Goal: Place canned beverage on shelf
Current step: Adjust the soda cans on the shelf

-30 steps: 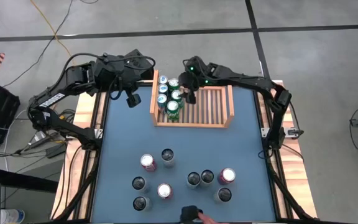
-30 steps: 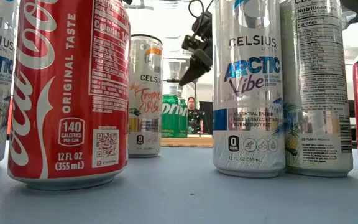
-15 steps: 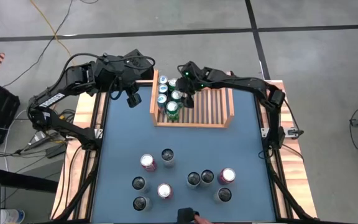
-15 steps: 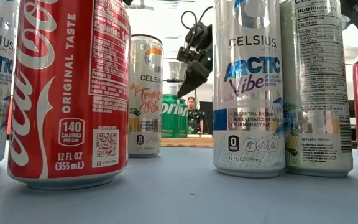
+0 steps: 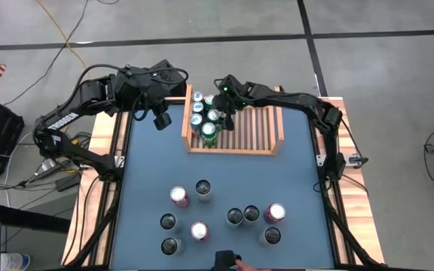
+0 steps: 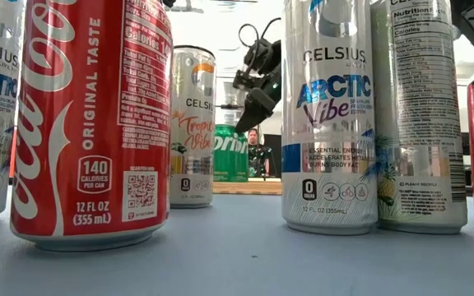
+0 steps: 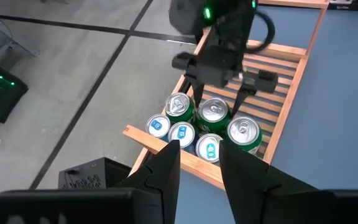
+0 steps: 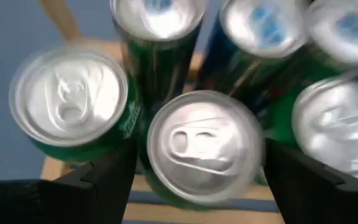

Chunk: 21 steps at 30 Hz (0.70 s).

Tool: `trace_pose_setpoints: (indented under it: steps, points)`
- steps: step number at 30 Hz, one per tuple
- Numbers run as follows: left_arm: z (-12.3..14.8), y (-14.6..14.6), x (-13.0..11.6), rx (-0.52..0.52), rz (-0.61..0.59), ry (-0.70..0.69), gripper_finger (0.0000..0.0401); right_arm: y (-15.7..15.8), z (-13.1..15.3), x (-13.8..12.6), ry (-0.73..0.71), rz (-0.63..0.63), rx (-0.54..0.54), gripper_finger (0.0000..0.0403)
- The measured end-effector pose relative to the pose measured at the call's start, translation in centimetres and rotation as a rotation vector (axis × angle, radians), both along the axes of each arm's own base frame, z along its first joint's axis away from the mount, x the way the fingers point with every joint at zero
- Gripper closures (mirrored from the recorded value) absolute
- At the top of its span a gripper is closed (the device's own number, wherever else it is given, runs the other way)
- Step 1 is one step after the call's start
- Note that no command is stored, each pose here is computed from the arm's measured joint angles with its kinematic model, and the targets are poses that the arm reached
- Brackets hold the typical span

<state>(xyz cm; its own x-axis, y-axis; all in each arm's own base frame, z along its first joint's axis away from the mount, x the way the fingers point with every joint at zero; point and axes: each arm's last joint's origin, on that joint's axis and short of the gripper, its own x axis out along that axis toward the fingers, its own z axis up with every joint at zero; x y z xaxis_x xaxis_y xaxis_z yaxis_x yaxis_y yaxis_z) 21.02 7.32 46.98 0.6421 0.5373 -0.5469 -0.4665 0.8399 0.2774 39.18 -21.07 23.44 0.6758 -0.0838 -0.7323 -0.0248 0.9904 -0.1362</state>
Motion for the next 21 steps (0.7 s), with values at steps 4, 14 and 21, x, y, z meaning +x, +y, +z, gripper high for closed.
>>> trace_pose_setpoints:
  steps: [4,14,21]
  points:
    - [0.0,0.0,0.0,-0.004,0.003,0.001,0.0301,0.2,-1.5,0.6,0.031,0.009,0.015,0.0076]
    - [-0.2,0.0,-0.1,-0.024,0.015,0.009,0.0301,0.1,-1.6,0.6,0.053,-0.038,-0.018,0.0110]
    - [-0.2,0.0,-0.1,-0.024,0.015,0.008,0.0301,-0.1,-1.6,0.6,0.046,-0.056,-0.023,0.0126]
